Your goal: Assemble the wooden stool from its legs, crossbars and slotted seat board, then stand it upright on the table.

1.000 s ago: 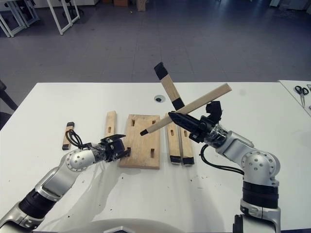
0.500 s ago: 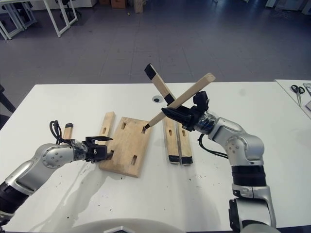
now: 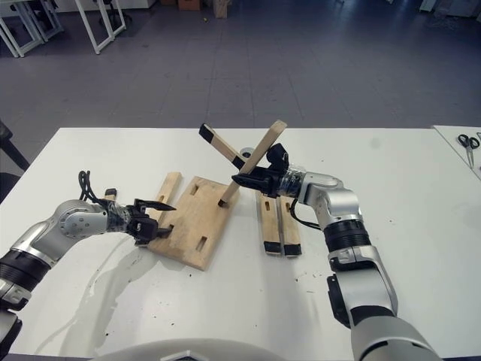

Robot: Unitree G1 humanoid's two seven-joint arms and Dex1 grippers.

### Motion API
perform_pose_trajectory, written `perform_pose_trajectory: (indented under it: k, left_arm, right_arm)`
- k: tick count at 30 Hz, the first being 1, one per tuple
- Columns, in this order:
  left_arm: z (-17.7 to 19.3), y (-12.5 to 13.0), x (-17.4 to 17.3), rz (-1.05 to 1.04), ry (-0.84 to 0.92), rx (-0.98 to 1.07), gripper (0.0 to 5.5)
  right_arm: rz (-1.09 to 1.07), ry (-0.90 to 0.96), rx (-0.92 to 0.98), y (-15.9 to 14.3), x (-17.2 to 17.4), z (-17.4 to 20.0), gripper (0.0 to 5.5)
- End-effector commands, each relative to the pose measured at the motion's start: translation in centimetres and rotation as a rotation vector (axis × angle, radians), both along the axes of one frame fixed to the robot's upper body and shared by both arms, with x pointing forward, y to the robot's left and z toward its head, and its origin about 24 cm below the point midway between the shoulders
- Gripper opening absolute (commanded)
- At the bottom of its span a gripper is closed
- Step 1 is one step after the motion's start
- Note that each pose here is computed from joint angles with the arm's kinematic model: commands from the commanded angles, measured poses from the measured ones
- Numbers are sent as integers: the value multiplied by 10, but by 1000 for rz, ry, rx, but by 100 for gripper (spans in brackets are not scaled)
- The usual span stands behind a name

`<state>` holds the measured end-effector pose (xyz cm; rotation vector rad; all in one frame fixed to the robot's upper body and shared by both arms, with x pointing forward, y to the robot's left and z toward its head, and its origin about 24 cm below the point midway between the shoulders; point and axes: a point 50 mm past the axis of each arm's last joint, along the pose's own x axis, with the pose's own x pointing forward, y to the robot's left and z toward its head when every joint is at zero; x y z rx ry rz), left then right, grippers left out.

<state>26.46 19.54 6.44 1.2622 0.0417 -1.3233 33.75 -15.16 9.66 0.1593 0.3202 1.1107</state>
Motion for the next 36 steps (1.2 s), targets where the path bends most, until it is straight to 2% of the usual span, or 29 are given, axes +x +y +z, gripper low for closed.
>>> perform_pose_trajectory:
  k: [1, 4, 11, 16, 19, 23, 26, 29, 31, 36]
  left_arm:
    - [-45, -5, -29, -89, 174, 117, 300]
    - [-43, -7, -25, -101, 152, 120, 300]
    - [-43, -12, -20, -132, 117, 106, 393]
    - [-38, -26, -11, -124, 73, 52, 453]
    - [-38, -33, -9, -111, 68, 21, 457]
    - [-35, -36, -5, -68, 41, -26, 457]
    - [-30, -39, -3, -41, 8, -68, 457]
    - [-24, -41, 1, -34, -26, -99, 457]
    - [-7, -42, 9, -13, -104, -174, 457]
    - [34, -37, 28, 62, -296, -296, 457]
  right_arm:
    - [31, 19, -109, 0, 8, -7, 203]
    - [61, 59, -182, -1, 15, -12, 203]
    - [303, 190, -356, -8, 4, -25, 202]
    - [235, 239, -399, -3, -4, -57, 202]
    - [188, 288, -418, 0, -17, -84, 202]
    - [80, 158, -554, -1, -26, -106, 202]
    - [135, 141, -580, 4, -46, -120, 205]
    - [153, 148, -567, 4, -56, -122, 208]
    - [142, 167, -527, 4, -60, -114, 209]
    - [137, 291, -327, 6, -74, -77, 207]
